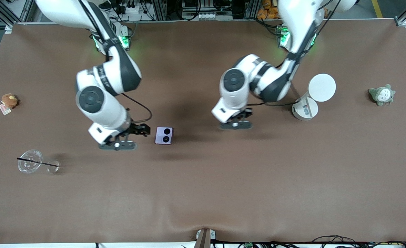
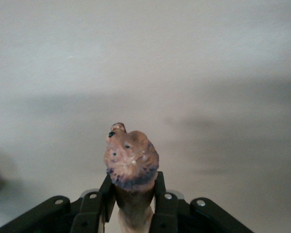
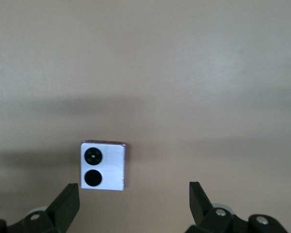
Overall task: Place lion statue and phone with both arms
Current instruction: 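Set the lion beside the white lamp while the right gripper grasps the phone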
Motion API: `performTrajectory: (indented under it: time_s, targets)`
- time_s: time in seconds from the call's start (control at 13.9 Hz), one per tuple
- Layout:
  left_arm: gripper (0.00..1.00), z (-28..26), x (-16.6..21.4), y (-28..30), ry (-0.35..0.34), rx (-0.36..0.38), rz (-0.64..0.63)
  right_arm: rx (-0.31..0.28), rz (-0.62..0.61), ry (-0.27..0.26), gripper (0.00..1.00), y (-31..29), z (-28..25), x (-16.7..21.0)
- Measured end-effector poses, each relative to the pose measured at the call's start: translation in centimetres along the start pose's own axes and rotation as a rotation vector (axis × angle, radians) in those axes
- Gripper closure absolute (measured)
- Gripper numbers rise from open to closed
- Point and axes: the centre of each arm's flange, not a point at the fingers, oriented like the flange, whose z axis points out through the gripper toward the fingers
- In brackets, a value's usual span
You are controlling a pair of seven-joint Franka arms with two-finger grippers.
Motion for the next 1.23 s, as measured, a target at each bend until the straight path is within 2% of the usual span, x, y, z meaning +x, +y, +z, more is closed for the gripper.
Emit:
performTrajectory:
  time_s: [0.29,0.65,0.87,1.23]
  targets:
    - [0.65,1.5,-2.6,-5.4,0.006,-0.010,0.038,-0.007,-0.013,0.003,0.00,-3.0,5.3,-0.3]
    - [0.65,6.6,-2.4,-15.6,0.016,-0.043,0.086,-0.012,0.022,0.009,0.00,-4.8,10.5,-0.7]
    - [0.65,9.6,-3.6,-17.1,0.010,-0.051,0.100,-0.024,0.041,-0.005,0.00,-5.8,12.9,-1.4]
    - [0.65,11.0,-3.1,-20.2,-0.009,-0.053,0.115,-0.038,0.052,-0.024,0.00,-6.5,14.5,-2.1]
